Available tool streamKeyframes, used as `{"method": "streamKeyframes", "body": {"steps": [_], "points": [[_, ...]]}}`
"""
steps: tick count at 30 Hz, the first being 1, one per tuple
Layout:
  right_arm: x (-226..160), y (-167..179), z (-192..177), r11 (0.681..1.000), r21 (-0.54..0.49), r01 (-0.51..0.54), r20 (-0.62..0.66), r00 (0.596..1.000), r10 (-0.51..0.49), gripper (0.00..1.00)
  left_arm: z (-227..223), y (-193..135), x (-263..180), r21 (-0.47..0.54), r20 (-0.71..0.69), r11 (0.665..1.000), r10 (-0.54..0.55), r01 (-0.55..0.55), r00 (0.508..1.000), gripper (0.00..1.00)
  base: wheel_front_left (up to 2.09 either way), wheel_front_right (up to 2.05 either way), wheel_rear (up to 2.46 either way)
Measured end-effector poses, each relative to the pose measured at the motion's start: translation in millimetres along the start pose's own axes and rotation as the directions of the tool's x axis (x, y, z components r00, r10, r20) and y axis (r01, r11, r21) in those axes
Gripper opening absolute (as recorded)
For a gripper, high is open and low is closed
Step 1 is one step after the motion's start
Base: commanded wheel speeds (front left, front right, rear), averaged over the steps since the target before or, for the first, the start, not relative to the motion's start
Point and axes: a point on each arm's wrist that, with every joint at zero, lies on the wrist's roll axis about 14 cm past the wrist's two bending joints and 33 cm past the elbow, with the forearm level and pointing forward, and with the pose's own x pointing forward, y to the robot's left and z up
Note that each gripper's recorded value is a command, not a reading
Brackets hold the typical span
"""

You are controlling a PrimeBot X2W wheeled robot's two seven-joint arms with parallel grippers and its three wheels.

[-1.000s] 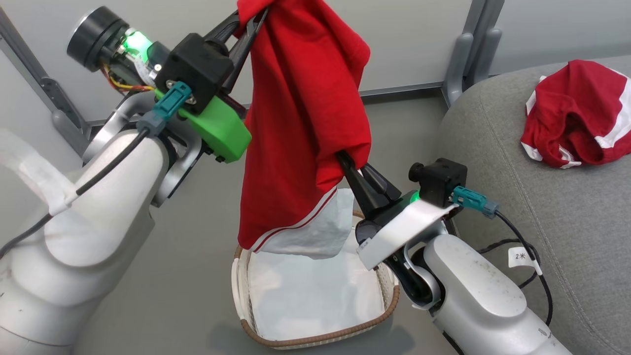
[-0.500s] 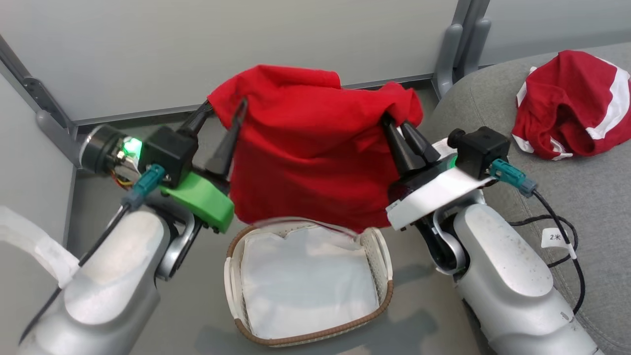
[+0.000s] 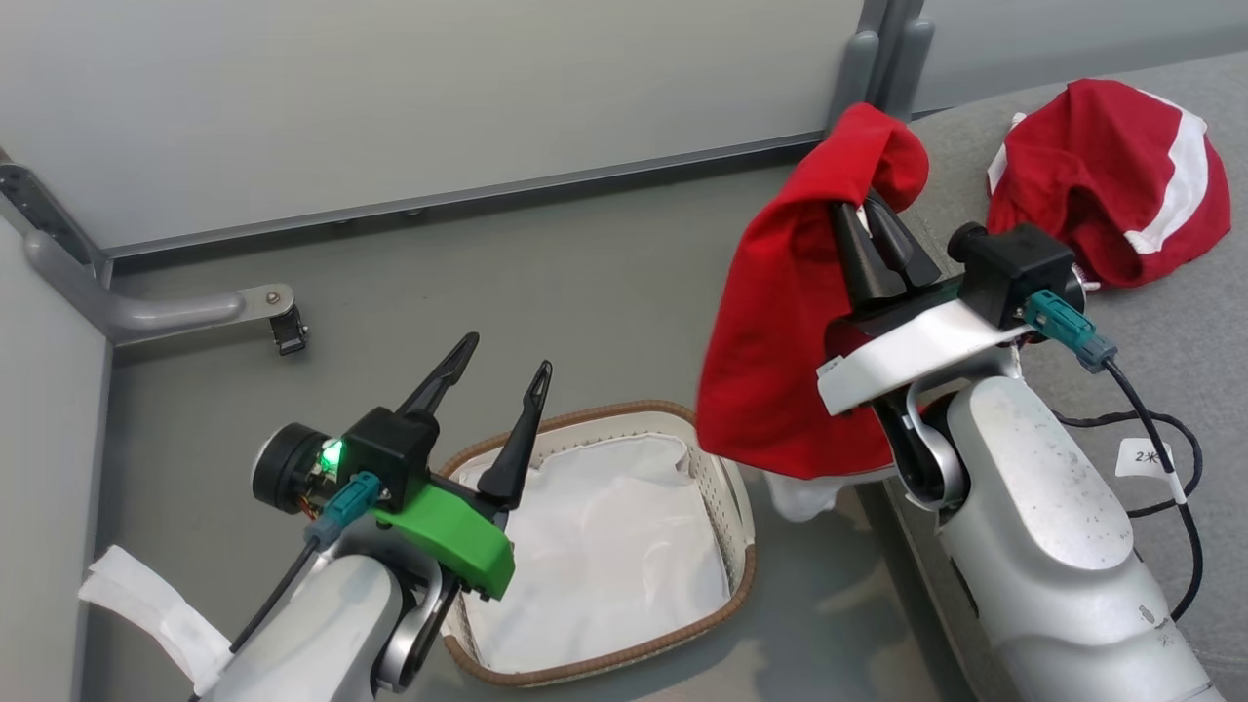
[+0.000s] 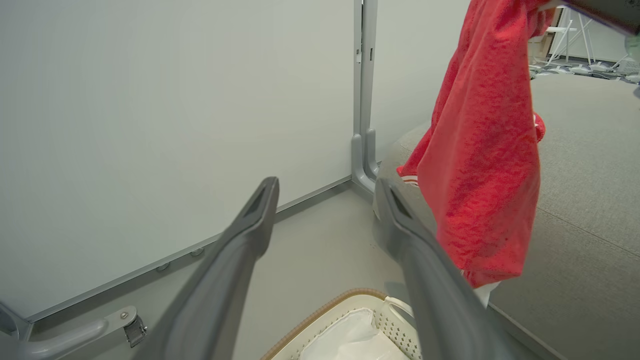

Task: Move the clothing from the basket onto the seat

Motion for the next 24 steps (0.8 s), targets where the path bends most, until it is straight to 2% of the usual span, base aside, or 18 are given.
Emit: {"method": "streamKeyframes", "body": {"steps": [13,24], "points": [[-29.3,-49.9,6.7,0.986,-0.100,0.136,-0.006,0.990,-0.138,0.00,-24.3,-43.8,15.9,-0.074,-0.028,0.992,-0.102,0.100,0.994,1.00,0.00,0.00,0.00],[-68.5,-98.4,15.5,0.943,-0.191,0.273,-0.013,0.960,-0.281,0.00,-40.0,-95.1,38.4,-0.120,-0.041,0.962,-0.253,0.247,0.967,1.00,0.00,0.00,0.00]]}}
